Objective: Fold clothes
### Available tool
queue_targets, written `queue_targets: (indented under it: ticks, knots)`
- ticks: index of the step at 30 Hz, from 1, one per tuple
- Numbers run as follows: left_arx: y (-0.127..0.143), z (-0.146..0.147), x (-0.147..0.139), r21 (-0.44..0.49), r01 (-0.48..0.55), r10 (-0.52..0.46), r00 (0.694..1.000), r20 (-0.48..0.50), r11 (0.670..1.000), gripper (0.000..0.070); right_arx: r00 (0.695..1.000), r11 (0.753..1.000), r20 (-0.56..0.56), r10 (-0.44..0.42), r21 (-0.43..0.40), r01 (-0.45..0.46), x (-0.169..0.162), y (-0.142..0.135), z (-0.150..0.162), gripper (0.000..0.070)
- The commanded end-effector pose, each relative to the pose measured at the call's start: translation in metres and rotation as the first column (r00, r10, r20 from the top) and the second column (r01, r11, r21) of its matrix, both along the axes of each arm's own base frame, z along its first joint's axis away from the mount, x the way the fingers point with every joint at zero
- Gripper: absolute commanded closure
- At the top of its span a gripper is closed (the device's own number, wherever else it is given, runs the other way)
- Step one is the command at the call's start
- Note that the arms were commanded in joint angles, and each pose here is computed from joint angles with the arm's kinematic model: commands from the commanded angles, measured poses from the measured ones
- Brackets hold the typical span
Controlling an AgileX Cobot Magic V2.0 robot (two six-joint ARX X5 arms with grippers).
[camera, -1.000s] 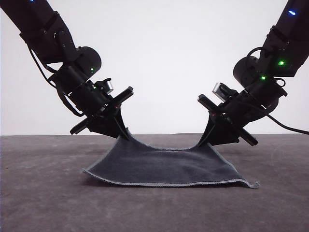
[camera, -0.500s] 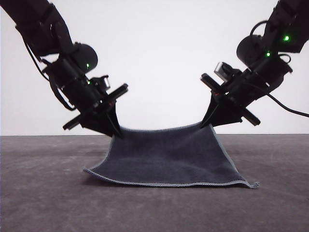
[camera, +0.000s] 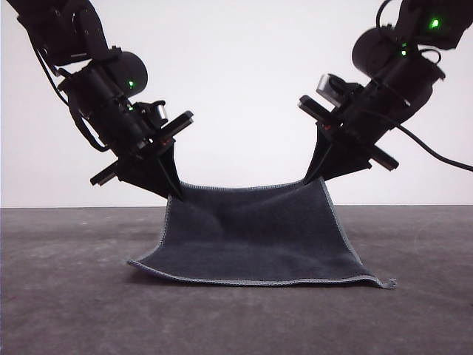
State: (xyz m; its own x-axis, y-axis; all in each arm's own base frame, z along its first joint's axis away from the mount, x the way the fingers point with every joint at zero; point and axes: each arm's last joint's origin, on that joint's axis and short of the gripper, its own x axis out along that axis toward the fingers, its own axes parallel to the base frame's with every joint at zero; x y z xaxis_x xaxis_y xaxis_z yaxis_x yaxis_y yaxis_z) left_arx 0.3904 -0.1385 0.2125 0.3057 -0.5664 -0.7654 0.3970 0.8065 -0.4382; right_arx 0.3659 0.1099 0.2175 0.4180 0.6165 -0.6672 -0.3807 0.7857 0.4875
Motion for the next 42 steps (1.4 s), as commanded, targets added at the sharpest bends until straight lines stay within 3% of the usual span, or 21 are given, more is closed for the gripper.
queue_targets:
  ticks: [1, 23, 24, 27, 30, 35, 42]
  knots:
    - [-0.004, 0.003, -0.003, 0.002, 0.028, -0.028, 0.999, 0.022, 1.000, 0.0696, 1.000, 1.000, 0.004, 0.014, -0.012, -0.014, -0.001, 0.004, -0.004, 0.0697]
    - [0.009, -0.003, -0.082, -0.023, 0.030, -0.030, 0.999, 0.026, 0.999, 0.0690, 0.999, 1.000, 0.040, 0.026, -0.009, -0.026, -0.083, -0.012, -0.007, 0.0678]
    - [0.010, -0.004, -0.087, -0.022, 0.028, -0.028, 1.000, 0.014, 0.999, 0.0671, 0.999, 1.000, 0.041, 0.025, -0.008, -0.025, -0.088, -0.014, -0.005, 0.0649]
    - [0.014, -0.007, -0.100, -0.027, 0.012, -0.012, 1.000, -0.019, 1.000, 0.0483, 0.999, 1.000, 0.041, 0.025, -0.008, -0.025, -0.100, -0.017, 0.002, 0.0522]
    - [0.017, -0.004, -0.114, -0.031, 0.013, -0.014, 0.999, -0.032, 0.999, 0.0317, 0.999, 1.000, 0.048, 0.025, -0.012, -0.024, -0.113, -0.021, 0.015, 0.0511]
    - [0.027, 0.025, -0.142, -0.045, 0.015, -0.015, 1.000, -0.003, 0.999, 0.0293, 0.992, 1.000, 0.126, 0.011, 0.000, -0.011, -0.142, -0.030, 0.048, 0.0512]
    - [0.046, 0.085, -0.191, -0.116, 0.017, 0.005, 0.983, 0.183, 0.993, 0.0306, 0.980, 1.000, 0.200, -0.003, 0.023, -0.002, -0.190, -0.045, 0.082, 0.0512]
